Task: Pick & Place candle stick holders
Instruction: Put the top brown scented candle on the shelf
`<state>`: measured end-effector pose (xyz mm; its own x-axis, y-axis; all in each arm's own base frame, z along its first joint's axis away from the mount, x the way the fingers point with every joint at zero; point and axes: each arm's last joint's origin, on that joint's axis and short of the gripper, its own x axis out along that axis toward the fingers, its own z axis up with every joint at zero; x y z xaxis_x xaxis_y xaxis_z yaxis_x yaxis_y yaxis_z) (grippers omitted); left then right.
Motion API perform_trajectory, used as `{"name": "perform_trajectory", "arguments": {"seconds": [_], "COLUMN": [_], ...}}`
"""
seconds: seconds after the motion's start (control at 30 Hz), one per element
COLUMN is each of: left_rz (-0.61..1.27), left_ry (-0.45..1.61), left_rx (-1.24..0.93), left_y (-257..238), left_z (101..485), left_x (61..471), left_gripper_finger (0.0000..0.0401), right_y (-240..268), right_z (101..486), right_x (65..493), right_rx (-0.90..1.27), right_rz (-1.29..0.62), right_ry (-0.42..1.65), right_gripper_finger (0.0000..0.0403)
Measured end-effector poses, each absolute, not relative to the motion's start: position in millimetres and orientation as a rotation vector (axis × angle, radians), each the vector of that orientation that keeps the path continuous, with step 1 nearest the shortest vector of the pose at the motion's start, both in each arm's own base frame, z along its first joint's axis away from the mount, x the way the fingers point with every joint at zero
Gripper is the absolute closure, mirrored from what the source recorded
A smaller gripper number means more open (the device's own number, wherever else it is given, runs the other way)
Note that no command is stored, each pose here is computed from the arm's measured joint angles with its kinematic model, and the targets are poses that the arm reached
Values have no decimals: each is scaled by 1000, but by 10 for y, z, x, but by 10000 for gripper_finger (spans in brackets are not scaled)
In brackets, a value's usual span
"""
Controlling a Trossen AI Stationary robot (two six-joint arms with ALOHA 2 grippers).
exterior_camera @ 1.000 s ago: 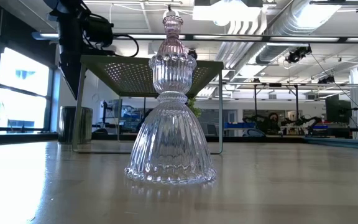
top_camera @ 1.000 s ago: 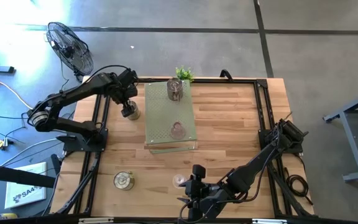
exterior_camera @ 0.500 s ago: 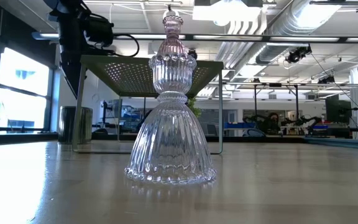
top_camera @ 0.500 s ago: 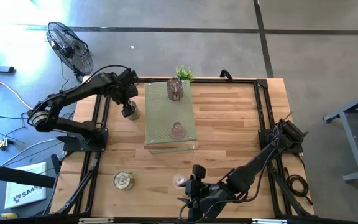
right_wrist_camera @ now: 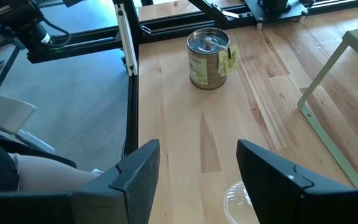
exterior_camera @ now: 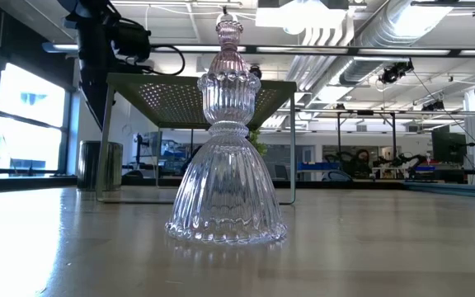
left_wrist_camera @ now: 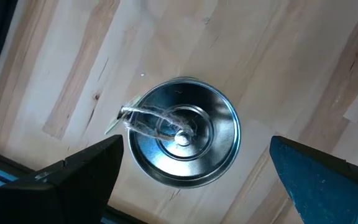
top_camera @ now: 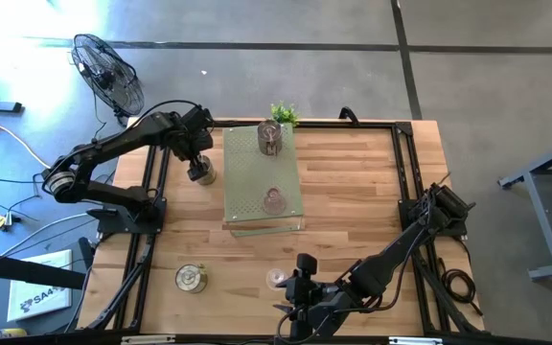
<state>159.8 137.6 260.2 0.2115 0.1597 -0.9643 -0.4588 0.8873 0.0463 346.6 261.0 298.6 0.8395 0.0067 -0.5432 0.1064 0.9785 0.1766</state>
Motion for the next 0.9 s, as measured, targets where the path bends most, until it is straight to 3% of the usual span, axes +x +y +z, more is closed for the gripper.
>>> {"name": "perform_trajectory", "arguments": {"seconds": [0.9], "left_rz": [429], "left_ry": [1300], "left_rx": [-273], "left_y": [1370], "left_z": [2598], "left_x": [1592], "left_gripper_finger": [2], "right_y": [2608], "right_z": [2981], "right_x": [3463], "right_rx": [200], "right_rz": [-55], "right_ry": [578], "right_gripper_finger": [194]}}
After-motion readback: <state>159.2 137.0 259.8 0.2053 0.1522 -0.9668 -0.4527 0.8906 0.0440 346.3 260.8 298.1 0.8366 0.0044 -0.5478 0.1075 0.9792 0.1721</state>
